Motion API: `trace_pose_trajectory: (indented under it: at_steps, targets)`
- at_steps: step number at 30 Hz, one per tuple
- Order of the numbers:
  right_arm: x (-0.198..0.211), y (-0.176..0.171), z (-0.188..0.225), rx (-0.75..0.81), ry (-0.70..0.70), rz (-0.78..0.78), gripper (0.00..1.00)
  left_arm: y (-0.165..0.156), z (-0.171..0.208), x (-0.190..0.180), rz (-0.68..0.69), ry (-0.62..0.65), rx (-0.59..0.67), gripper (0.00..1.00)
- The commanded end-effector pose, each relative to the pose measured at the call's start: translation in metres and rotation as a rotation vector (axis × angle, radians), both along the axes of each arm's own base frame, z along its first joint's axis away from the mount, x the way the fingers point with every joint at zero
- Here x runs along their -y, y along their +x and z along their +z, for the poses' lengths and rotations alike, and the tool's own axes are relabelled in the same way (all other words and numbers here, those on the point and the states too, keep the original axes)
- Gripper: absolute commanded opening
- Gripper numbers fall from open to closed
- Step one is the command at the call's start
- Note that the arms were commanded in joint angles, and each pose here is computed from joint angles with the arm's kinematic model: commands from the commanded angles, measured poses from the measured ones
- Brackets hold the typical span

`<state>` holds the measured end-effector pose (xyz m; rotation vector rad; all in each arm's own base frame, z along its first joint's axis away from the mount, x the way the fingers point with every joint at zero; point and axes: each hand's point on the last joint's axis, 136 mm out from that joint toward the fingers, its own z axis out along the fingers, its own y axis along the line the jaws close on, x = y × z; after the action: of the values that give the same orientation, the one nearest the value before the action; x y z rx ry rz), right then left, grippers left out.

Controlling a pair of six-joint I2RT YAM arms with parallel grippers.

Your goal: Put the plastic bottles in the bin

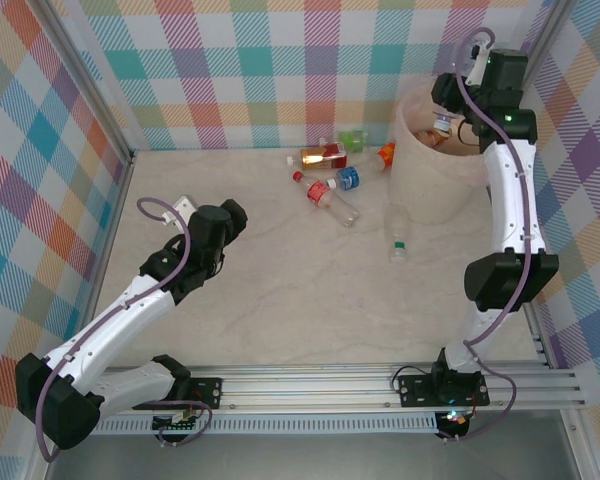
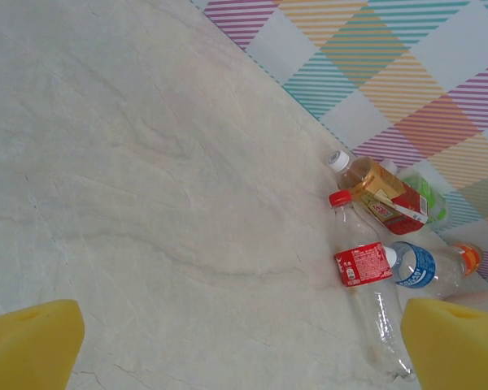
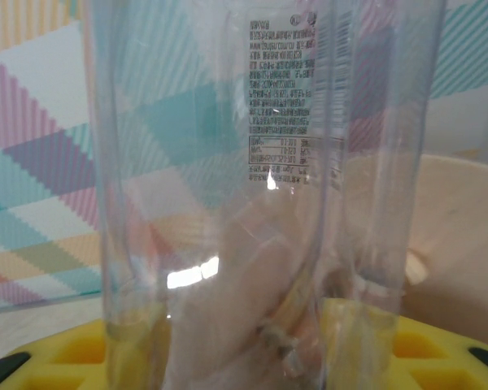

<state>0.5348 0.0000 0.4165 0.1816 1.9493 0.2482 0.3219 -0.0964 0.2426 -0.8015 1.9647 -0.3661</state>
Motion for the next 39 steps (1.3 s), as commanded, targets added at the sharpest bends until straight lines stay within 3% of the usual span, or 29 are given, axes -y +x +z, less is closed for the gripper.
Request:
trace_pose_trajectory:
  at_steps: [1, 13, 21, 28, 32, 39]
  targets:
    - [0.026, -0.006, -0.012, -0.07, -0.099, -0.085, 0.51, -0.001, -0.009, -0.006, 0.022, 0.004, -0.023, 1.0]
    - [0.086, -0.005, -0.034, -0.159, -0.331, -0.25, 0.52, 0.002, -0.013, 0.0, -0.002, -0.007, -0.034, 1.0]
    - [0.096, 0.011, -0.05, -0.19, -0.406, -0.262, 0.56, 0.004, -0.015, 0.001, -0.005, -0.01, -0.038, 1.0]
    - [0.123, 0.006, -0.057, -0.246, -0.45, -0.418, 0.73, 0.005, -0.019, 0.003, -0.008, -0.004, -0.055, 1.0]
    - [0.123, 0.004, -0.054, -0.244, -0.439, -0.423, 0.82, 0.007, -0.02, 0.005, -0.015, -0.004, -0.059, 1.0]
    - [0.106, -0.001, -0.053, -0.232, -0.349, -0.357, 0.86, 0.01, -0.024, 0.011, -0.033, -0.009, -0.079, 1.0]
